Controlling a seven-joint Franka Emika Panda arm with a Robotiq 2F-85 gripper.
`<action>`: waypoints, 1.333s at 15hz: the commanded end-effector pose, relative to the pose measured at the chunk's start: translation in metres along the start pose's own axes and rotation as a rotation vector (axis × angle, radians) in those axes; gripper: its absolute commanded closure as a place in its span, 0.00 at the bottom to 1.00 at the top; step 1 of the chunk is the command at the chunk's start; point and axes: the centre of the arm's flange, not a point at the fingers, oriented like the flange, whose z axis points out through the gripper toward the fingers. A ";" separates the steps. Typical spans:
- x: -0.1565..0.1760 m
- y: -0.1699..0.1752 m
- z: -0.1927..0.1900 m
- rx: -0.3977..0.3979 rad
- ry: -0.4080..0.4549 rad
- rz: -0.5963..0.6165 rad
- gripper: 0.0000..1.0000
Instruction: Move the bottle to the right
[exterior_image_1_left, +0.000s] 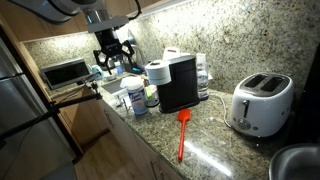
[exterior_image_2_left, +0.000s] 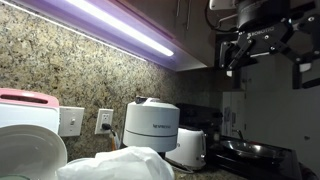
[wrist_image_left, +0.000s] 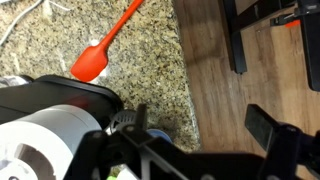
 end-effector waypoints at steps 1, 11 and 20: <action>0.026 0.012 -0.002 -0.043 -0.022 -0.165 0.00; 0.087 0.029 0.001 -0.212 0.173 -0.219 0.00; 0.087 0.066 0.017 -0.090 0.249 0.066 0.00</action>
